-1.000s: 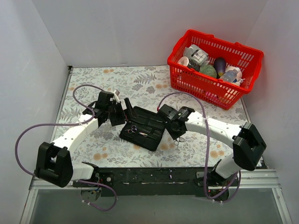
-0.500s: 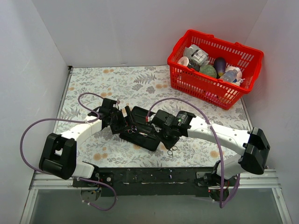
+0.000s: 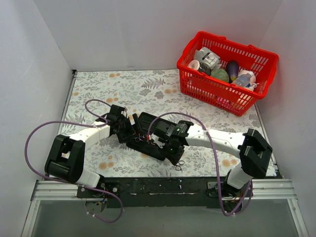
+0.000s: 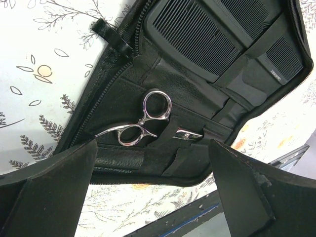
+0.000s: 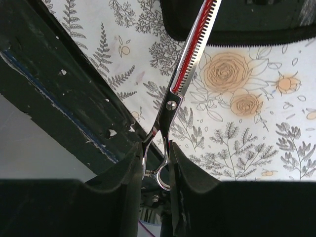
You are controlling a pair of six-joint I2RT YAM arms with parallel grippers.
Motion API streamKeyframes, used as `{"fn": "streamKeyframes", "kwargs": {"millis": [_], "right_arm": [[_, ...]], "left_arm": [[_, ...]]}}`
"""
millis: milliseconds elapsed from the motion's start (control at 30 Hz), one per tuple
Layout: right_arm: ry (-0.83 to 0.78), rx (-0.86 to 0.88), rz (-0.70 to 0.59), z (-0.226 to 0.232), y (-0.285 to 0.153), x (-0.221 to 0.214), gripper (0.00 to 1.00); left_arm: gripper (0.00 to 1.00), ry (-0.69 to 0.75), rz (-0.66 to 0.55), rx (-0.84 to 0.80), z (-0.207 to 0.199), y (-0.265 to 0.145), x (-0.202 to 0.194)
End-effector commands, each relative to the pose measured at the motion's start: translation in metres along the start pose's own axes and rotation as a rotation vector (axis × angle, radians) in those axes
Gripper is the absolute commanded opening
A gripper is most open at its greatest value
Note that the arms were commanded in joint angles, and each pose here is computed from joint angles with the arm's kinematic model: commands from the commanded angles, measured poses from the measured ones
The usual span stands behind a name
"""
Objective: Sort the hair-cutting tools
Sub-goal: Place the scissors in the hairdressing tool bag.
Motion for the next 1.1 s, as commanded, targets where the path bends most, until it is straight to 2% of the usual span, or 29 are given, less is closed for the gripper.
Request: {"fn": "streamKeyframes", "kwargs": {"millis": [0, 300, 667, 1067], "right_arm": [[-0.101, 0.025, -0.021, -0.002, 0.01, 0.011, 0.01], [-0.226, -0.019, 0.014, -0.013, 0.032, 0.021, 0.01], [-0.283, -0.009, 0.015, -0.015, 0.048, 0.03, 0.01], [-0.337, -0.072, 0.021, -0.019, 0.05, 0.046, 0.01]], "left_arm": [[0.98, 0.001, 0.01, 0.052, 0.008, 0.008, -0.003], [0.98, 0.007, 0.016, 0.071, 0.007, 0.004, -0.002], [0.98, 0.014, 0.017, 0.074, 0.006, -0.001, -0.002], [0.98, 0.02, 0.02, 0.068, 0.005, 0.0, -0.001]]}}
Point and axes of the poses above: each gripper's point midway between its finger pads, its own y axis out along the fingers, its own z axis along the line the jaws close on, x = y × z, the point moved 9 cm from there along -y, back along the fingers, and after that the axes turned 1 degree about y, right-handed, at the moved point
